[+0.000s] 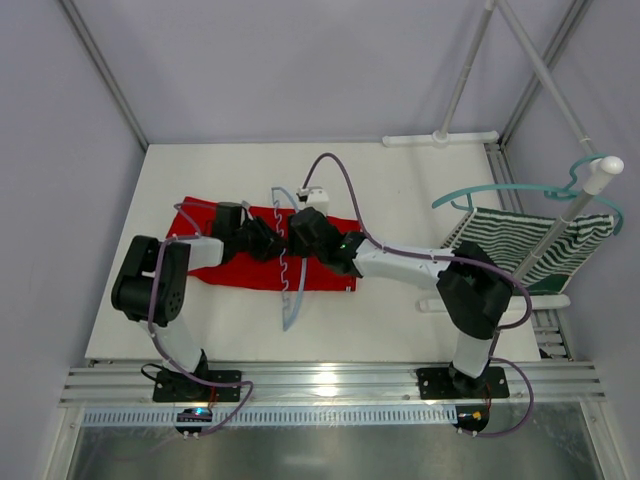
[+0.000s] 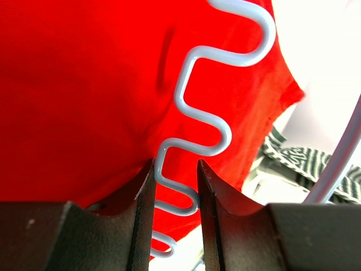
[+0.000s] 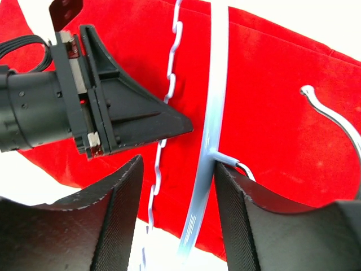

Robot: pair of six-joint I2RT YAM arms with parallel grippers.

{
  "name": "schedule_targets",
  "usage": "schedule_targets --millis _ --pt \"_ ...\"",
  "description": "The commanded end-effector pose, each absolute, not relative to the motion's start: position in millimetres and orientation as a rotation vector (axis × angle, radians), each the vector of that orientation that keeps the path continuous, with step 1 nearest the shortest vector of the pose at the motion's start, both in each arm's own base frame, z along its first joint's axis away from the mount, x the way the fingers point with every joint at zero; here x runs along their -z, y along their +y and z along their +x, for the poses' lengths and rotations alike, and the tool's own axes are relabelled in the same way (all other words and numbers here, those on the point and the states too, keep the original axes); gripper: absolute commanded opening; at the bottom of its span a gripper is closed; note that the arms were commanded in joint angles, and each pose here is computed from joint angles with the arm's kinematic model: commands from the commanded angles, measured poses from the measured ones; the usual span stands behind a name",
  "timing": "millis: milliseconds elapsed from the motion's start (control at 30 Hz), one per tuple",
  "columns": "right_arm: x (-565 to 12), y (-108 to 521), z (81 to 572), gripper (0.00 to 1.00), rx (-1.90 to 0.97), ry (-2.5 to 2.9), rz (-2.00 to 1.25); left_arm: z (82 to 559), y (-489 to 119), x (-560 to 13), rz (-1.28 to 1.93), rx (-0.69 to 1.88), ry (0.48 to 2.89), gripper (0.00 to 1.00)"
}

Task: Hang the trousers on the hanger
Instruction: Place trousers on hanger

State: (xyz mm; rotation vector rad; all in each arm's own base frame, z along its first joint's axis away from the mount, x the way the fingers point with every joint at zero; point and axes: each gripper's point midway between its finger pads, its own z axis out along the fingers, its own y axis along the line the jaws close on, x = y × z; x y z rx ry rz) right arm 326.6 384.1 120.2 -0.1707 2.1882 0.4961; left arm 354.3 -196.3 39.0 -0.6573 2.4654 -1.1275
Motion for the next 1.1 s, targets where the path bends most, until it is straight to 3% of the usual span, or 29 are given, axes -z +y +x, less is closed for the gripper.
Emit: schedule_targets --millis 0,700,1067 --pt "-169.3 393.5 322.8 0.56 -0.619 2.076 -0.156 356.4 -212.7 -53.7 -0.612 1.259 2.419 0.00" --pt "-150.9 339.6 310.8 0.87 -0.547 2.186 -0.012 364.4 -227.6 -72.6 -0.664 1.482 2.289 0.00" --pt "-114.0 334.6 295.0 0.84 -0.683 2.276 0.101 369.7 -227.7 -72.2 -0.705 1.489 2.269 0.00"
